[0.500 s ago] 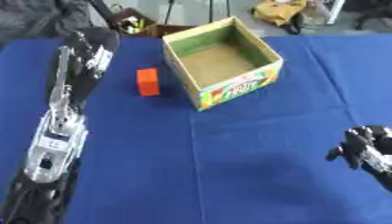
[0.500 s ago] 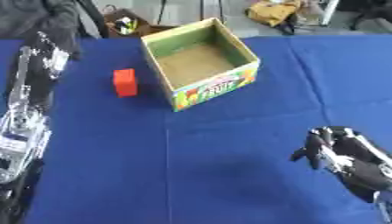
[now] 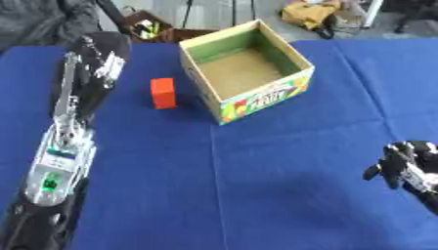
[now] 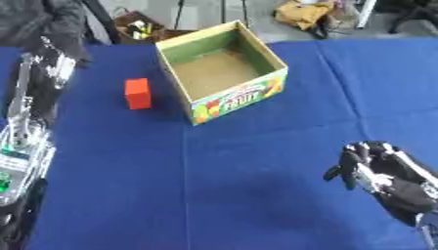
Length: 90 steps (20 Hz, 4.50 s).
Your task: Pick up objects on the table and place them in the box.
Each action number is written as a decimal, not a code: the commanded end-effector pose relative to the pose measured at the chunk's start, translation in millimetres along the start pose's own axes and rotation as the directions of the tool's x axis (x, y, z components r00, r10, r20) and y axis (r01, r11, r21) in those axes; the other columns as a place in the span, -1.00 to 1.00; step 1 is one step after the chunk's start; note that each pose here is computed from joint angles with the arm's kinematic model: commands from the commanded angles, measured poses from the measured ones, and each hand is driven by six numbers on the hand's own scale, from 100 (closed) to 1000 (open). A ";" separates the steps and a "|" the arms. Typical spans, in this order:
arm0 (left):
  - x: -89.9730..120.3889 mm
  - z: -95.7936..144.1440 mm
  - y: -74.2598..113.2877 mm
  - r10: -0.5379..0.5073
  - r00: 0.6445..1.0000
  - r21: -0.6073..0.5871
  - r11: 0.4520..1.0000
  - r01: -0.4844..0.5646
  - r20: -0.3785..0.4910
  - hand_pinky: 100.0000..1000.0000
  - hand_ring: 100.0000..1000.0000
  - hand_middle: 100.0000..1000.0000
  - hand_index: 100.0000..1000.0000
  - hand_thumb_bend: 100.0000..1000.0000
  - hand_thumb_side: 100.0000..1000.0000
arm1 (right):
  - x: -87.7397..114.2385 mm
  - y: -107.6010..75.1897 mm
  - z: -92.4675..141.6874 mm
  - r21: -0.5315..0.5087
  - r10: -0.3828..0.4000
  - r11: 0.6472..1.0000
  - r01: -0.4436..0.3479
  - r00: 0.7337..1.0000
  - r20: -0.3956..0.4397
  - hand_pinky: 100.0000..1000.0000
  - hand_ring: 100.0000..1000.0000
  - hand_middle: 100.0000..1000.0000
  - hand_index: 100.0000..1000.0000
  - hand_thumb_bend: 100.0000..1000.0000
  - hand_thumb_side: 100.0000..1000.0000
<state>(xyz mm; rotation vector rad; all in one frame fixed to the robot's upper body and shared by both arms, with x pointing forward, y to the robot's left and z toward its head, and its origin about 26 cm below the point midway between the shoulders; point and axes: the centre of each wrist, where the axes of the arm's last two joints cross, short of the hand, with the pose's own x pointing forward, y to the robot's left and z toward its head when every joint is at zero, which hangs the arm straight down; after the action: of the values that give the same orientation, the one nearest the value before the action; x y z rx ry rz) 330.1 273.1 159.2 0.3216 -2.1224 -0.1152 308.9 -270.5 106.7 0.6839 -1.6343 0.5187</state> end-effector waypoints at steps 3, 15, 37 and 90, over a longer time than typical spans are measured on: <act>10.1 -10.6 7.0 -0.071 0.997 -0.037 0.997 0.073 0.038 0.12 0.06 -0.09 0.30 0.25 0.07 | 10.1 -2.1 0.4 0.005 0.038 0.999 -0.038 0.999 0.004 0.05 -0.50 -0.52 -0.43 -1.00 -1.00; 18.1 -78.2 34.1 -0.514 0.858 -0.290 0.824 0.487 -0.018 0.23 0.11 0.04 0.42 0.53 -0.10 | 9.8 -1.2 -1.2 0.010 0.034 0.999 -0.034 0.999 0.005 0.06 -0.50 -0.51 -0.43 -1.00 -1.00; -60.8 -105.9 13.9 -0.825 0.550 -0.604 0.505 0.617 -0.129 0.29 0.14 0.10 0.46 0.61 -0.04 | 8.6 0.0 -2.1 0.011 0.021 1.000 -0.021 1.000 0.018 0.07 -0.47 -0.46 -0.40 -1.00 -0.61; -30.6 -128.8 -99.7 -0.868 0.488 -0.371 0.427 0.825 0.087 -0.59 -0.71 -0.74 -0.31 -0.57 -0.68 | 6.4 5.1 -9.4 0.056 0.009 0.998 -0.009 1.000 0.011 0.08 -0.48 -0.48 -0.40 -1.00 -0.58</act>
<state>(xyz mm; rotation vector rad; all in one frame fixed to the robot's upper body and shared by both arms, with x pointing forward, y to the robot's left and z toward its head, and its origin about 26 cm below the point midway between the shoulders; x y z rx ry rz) 468.6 196.2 174.3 1.1167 -1.5365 -1.0539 310.5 -262.2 107.9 0.7180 -1.6204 0.5485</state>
